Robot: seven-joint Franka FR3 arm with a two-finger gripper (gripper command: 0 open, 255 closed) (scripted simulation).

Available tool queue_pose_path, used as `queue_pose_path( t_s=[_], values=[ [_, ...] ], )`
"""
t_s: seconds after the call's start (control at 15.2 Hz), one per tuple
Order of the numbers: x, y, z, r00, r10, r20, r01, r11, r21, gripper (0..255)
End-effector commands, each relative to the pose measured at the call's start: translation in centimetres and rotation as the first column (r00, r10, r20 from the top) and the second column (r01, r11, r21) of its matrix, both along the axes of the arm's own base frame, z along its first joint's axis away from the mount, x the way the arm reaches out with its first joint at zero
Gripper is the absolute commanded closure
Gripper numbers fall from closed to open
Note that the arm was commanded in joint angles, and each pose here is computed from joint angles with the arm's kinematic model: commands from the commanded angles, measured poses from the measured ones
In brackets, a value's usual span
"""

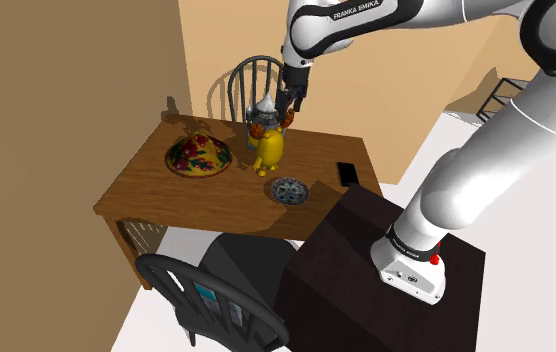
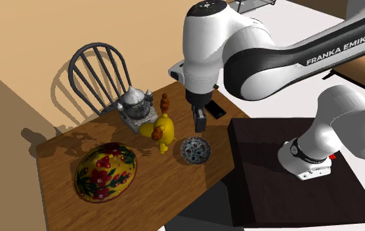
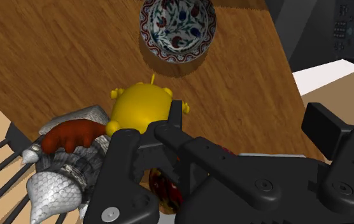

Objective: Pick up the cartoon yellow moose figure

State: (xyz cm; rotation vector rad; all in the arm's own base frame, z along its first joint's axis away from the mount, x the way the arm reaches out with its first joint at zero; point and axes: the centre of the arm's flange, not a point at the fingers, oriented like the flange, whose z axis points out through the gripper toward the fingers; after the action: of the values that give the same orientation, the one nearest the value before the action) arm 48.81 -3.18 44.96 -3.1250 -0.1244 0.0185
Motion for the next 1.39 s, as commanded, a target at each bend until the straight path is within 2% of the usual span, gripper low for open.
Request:
queue_pose_path(
  t_s=[0.0, 0.79, 1.32],
  values=[
    [2.4, -0.8, -1.5, 1.0, 0.013, 0.007, -0.013, 1.0, -0.001, 0],
    [15.1, -3.4, -9.7, 0.995, 0.087, 0.041, -0.087, 0.996, 0.0, 0],
    [15.4, -3.4, -13.9, 0.995, 0.088, 0.042, -0.089, 0.996, 0.0, 0]
  ],
)
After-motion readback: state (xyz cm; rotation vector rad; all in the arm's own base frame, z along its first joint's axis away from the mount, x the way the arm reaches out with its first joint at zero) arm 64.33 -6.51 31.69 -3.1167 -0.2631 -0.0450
